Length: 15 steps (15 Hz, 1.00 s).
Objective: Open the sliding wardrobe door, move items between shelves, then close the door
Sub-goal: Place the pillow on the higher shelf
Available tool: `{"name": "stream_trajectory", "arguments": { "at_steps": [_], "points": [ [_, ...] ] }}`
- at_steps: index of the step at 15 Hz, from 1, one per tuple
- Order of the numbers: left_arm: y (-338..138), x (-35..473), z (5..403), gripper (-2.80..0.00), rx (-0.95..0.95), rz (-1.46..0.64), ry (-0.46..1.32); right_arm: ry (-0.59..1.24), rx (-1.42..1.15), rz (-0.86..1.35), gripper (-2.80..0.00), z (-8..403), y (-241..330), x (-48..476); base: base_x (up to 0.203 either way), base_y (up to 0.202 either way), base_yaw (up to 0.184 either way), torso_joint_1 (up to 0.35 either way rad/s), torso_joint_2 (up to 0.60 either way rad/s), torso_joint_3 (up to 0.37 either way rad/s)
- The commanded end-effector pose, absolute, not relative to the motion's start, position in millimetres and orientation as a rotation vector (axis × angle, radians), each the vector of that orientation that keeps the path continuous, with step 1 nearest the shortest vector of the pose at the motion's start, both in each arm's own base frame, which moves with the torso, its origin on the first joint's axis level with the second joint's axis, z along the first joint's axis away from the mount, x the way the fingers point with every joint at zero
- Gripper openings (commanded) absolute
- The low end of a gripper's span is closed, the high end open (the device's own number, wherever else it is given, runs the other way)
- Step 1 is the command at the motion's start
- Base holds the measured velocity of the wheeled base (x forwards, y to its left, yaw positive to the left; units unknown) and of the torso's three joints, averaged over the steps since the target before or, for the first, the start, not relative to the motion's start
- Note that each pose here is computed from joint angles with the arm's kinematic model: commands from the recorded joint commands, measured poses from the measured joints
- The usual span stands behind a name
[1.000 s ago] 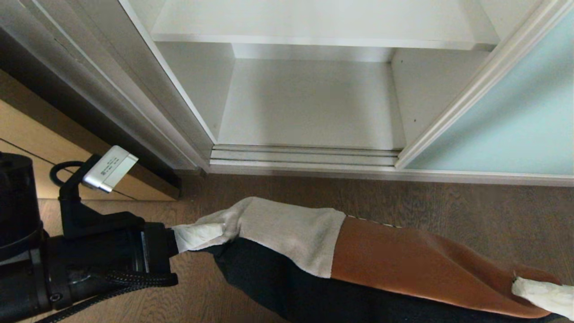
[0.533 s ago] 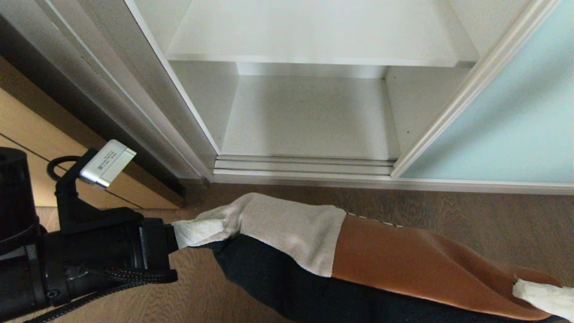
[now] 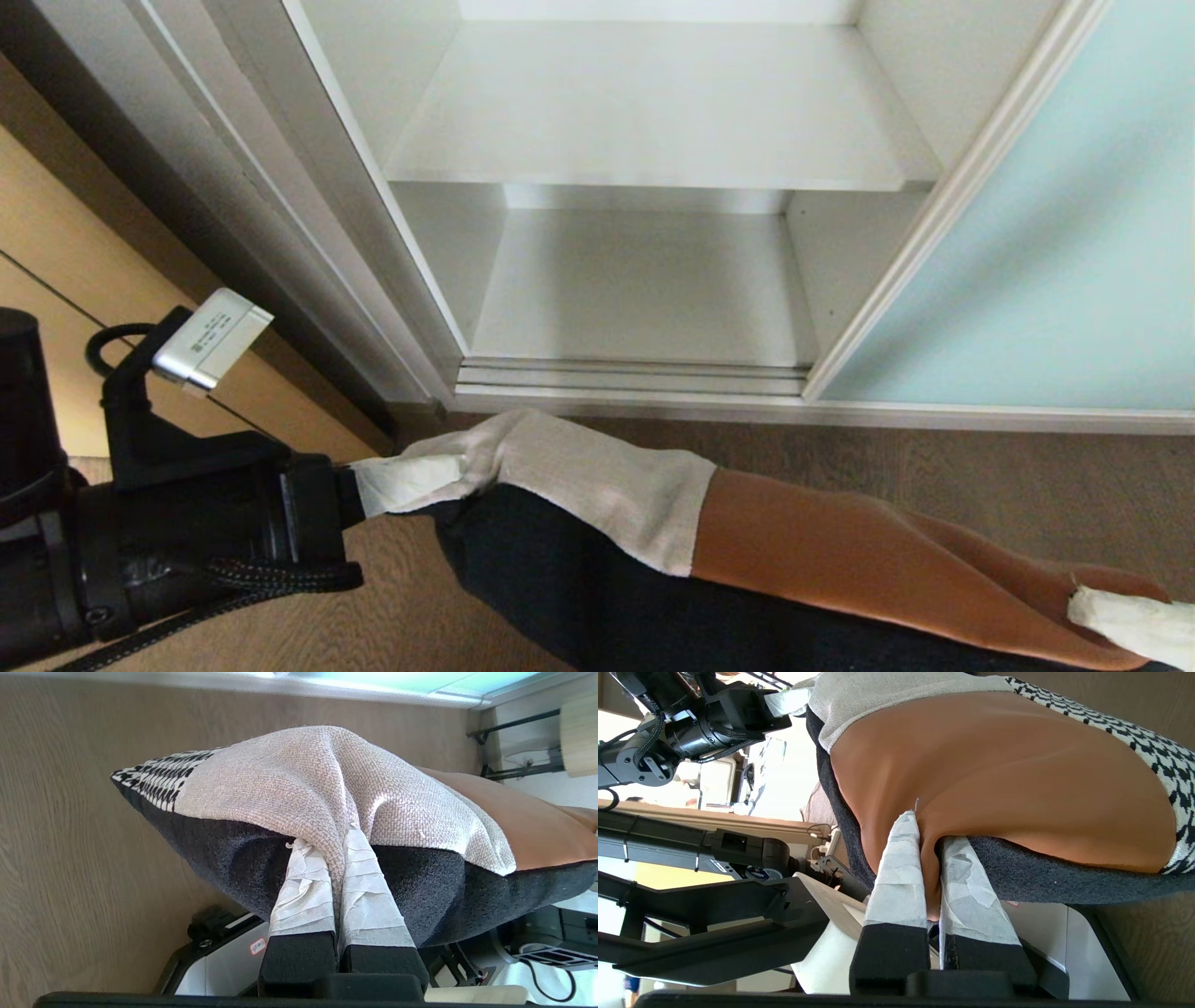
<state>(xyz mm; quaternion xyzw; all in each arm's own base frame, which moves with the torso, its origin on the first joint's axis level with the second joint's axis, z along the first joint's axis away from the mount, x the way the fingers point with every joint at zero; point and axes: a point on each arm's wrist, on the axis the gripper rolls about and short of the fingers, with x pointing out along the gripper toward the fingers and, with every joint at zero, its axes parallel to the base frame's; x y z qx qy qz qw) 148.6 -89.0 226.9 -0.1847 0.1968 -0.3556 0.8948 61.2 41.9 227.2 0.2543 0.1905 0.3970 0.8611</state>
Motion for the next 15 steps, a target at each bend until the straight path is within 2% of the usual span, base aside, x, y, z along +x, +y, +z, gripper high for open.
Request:
{"name": "stream_trajectory", "arguments": {
  "at_steps": [1,15],
  "points": [
    [-88.0,146.5,226.9,-2.8,-0.385,-0.739,0.404,0.4,0.535,0.836,-2.8,227.2,41.9,61.2,0.0,0.0,0.0,0.004,0.0,0.201],
    [-85.7,142.7,230.8,-2.8,-0.39,-0.743,0.383,0.387,0.534,0.84,-2.8,225.4,39.7,56.8,0.0,0.0,0.0,0.002,0.0,0.201]
  ]
}}
